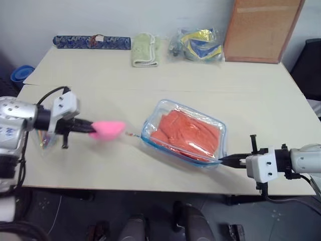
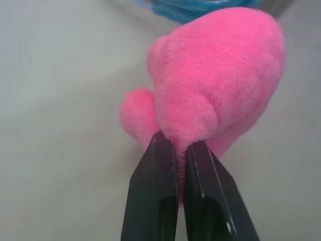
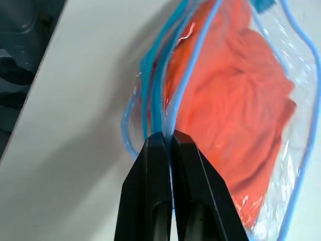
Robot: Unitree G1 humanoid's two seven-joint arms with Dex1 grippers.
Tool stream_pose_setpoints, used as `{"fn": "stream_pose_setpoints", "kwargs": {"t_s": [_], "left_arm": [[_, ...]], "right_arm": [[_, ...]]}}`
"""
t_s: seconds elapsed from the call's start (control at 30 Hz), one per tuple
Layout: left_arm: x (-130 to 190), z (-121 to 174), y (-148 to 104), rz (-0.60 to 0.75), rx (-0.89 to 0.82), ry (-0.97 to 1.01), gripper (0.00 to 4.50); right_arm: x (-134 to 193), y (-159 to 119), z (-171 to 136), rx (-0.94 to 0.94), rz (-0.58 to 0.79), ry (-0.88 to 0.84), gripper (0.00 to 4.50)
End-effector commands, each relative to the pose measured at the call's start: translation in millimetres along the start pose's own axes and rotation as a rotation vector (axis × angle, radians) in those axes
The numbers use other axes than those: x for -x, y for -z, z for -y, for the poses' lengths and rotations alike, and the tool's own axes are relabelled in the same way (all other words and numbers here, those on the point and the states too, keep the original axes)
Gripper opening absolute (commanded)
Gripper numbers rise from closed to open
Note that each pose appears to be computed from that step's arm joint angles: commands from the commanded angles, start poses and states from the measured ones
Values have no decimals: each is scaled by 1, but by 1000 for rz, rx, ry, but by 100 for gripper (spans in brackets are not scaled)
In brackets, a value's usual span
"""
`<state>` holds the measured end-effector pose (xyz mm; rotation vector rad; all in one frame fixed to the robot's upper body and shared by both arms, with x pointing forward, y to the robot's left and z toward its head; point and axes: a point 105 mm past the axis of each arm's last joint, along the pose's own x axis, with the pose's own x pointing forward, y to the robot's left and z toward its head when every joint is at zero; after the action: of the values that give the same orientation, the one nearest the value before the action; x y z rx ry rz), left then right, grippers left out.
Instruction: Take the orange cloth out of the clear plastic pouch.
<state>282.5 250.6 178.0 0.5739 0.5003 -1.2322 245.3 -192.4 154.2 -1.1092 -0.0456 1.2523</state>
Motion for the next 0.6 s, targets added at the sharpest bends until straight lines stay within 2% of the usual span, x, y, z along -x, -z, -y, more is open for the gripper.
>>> {"fn": "stream_pose_setpoints", "kwargs": {"t_s": [0.03, 0.13, 0.23, 0.43, 0.57, 0.6], "left_arm": [[5, 5, 2, -35, -36, -21, 0], [-3, -11, 6, -30, -52, -110, 0], [-10, -29, 0, 34, -26, -201, 0], [-12, -24, 3, 68, 17, -186, 171], [-1, -1, 26, 45, 190, -95, 297], [4, 6, 29, 35, 203, -65, 327]], "right_arm": [[5, -2, 8, 11, -6, 58, 9], [1, -4, 9, -32, 8, 71, 9], [-2, -7, 7, -77, 21, 69, 63], [0, -13, 2, -116, 23, 84, 259], [5, -11, 4, -178, 1, 143, 395], [7, -12, 6, -209, 11, 169, 396]]}}
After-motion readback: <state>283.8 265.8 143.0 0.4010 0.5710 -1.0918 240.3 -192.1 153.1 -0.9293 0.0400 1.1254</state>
